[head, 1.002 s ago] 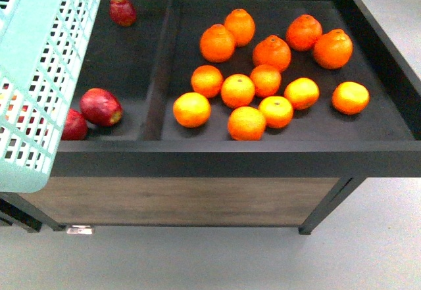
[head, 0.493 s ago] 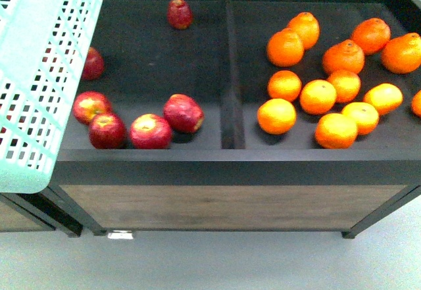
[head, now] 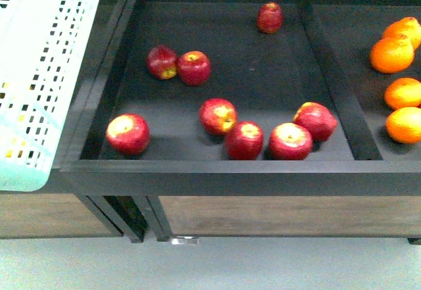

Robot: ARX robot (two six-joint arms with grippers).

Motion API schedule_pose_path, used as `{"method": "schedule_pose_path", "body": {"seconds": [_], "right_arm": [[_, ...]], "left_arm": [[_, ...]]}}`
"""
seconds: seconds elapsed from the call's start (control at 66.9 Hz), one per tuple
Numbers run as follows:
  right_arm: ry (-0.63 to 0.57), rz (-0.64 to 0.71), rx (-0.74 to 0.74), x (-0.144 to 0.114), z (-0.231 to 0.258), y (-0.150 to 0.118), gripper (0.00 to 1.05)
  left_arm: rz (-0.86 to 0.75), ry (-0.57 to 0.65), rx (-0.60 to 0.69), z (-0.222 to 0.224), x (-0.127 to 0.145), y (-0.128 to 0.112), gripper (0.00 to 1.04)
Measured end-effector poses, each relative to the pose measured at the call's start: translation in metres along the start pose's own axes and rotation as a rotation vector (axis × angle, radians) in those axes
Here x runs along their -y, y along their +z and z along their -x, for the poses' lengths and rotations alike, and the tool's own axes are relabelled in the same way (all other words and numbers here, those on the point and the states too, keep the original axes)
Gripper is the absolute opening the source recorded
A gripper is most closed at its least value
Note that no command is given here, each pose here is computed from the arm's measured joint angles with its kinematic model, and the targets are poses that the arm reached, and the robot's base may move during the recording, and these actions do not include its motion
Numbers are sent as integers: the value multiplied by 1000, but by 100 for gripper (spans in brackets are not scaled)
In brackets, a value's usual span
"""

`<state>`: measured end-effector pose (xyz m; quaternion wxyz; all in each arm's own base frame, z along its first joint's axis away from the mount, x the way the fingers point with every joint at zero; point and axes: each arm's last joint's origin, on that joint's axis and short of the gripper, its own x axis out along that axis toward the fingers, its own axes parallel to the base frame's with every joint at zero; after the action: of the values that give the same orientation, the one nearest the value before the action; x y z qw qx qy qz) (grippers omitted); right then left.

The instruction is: Pick lemon and mango into basket

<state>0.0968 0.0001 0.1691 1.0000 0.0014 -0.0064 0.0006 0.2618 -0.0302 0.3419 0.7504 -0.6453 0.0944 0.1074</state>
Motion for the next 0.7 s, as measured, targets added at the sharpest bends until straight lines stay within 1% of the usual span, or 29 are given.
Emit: {"method": "schedule_pose_path", "body": {"seconds": [0.703], "right_arm": [[-2,0,0,0,0,0,96]], "left_arm": [[0,0,-3,0,0,0,15]]}}
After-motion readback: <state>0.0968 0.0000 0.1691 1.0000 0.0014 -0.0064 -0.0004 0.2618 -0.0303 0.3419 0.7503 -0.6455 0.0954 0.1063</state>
